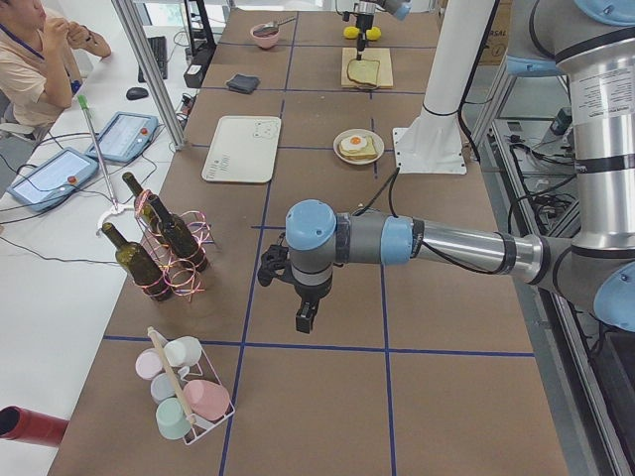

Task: Make sandwich and place on tray
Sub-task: 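Carry the bread slice with the right gripper and lay it over the egg toast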

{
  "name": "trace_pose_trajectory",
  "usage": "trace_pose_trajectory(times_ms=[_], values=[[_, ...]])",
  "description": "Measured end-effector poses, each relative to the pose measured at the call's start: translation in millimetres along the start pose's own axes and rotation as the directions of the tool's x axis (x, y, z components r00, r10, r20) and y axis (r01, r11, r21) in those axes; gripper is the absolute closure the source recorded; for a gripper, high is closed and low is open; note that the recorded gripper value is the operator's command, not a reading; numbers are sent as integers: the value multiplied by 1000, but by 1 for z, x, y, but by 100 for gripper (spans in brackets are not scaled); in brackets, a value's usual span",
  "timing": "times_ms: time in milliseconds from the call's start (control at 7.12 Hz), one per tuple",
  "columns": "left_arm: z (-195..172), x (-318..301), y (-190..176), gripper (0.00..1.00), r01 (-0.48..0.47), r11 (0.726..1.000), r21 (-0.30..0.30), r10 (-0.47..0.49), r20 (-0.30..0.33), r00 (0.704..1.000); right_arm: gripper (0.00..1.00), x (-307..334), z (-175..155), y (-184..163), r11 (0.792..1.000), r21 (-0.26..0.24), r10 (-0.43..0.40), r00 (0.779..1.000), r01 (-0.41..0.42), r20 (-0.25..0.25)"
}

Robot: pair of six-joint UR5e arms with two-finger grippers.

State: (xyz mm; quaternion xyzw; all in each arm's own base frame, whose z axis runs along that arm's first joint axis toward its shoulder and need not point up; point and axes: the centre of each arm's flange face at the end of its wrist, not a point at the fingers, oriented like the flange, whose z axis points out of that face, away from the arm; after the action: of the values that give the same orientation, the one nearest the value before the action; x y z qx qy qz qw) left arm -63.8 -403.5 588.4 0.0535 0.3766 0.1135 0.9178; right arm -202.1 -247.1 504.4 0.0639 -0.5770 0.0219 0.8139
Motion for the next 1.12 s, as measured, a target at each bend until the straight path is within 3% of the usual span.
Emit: trace_pose_trajectory(times_ms=[281, 561, 842, 1123], values=[[1, -1, 1, 0, 3, 1000, -3, -3, -1, 1000, 100, -58, 14, -19, 998, 10, 59, 992, -60, 116], [1, 0, 1, 0, 3, 1000, -3, -3, -1, 1000, 100, -134, 52, -42, 999, -2, 34, 980, -34, 198], [0, 0, 1, 0, 1, 1000, -1, -1, 0, 1000, 100, -234, 117, -45, 999, -32, 9, 972, -1, 236], [-1, 1, 0, 0, 0, 1000, 2, 0, 1, 1000, 100, -294, 183, -32, 999, -33, -12, 971, 21, 240]])
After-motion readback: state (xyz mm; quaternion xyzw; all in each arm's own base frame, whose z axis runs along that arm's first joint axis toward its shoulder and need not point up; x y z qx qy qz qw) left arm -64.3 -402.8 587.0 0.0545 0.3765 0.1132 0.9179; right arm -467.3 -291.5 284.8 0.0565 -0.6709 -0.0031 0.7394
